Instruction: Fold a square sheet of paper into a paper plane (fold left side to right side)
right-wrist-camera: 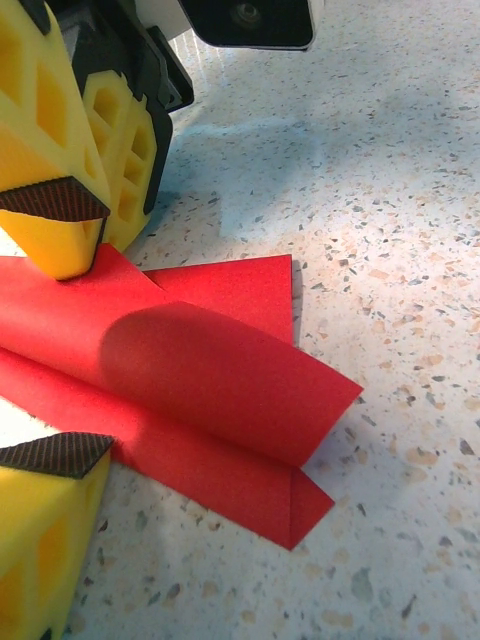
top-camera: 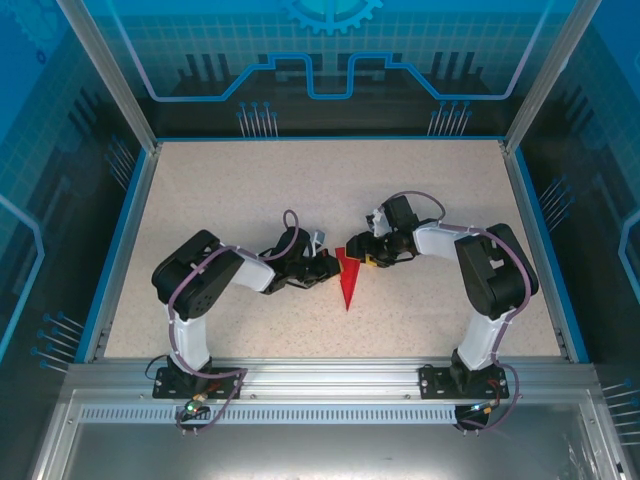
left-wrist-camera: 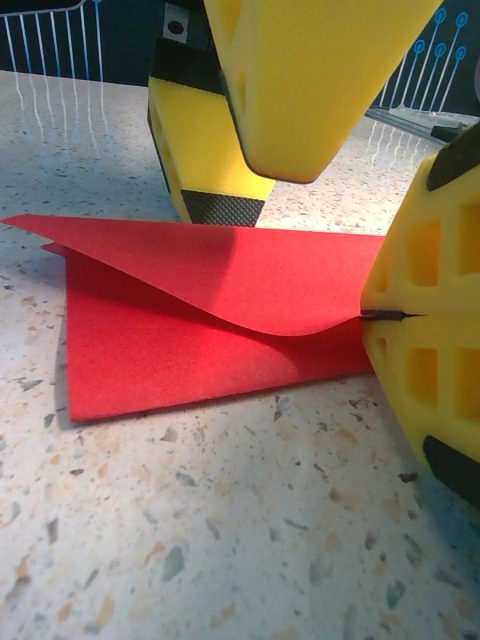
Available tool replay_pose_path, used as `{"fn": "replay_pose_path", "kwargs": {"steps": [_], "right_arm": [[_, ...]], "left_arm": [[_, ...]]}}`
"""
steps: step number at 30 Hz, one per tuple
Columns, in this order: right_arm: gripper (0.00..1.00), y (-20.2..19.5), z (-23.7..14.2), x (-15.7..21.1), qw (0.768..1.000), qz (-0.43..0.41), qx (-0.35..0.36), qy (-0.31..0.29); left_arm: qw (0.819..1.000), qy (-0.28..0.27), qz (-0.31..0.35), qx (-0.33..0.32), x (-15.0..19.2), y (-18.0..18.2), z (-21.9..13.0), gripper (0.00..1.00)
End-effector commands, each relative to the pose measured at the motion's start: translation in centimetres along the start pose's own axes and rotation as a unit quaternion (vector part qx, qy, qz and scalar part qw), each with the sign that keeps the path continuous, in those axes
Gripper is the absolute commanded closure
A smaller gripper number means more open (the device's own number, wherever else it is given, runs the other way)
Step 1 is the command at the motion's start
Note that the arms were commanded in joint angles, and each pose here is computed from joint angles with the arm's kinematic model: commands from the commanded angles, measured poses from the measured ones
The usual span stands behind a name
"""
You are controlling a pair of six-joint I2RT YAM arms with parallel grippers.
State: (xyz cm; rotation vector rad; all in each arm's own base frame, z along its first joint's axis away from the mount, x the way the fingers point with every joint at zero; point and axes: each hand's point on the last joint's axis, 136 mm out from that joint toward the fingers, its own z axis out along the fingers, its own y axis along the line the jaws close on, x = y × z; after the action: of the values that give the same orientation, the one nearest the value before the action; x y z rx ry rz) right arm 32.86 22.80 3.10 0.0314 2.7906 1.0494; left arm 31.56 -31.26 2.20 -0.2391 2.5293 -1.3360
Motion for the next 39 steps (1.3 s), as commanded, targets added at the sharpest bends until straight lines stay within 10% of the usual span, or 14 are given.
{"fn": "replay_pose_path", "kwargs": {"steps": [1,39], "right_arm": [[0.39,1.2,-0.2,-0.3,1.0,-0.01,-0.013,-0.001],[0.38,0.4,1.1,0.2,1.0,0.001,0.009,0.012]], "left_arm": [[1.0,-0.001,0.003,-0.006,-0.6,0.4,0.3,1.0],[1.0,-0.001,0.012,0.003,-0.8,-0.2,0.3,1.0]]}}
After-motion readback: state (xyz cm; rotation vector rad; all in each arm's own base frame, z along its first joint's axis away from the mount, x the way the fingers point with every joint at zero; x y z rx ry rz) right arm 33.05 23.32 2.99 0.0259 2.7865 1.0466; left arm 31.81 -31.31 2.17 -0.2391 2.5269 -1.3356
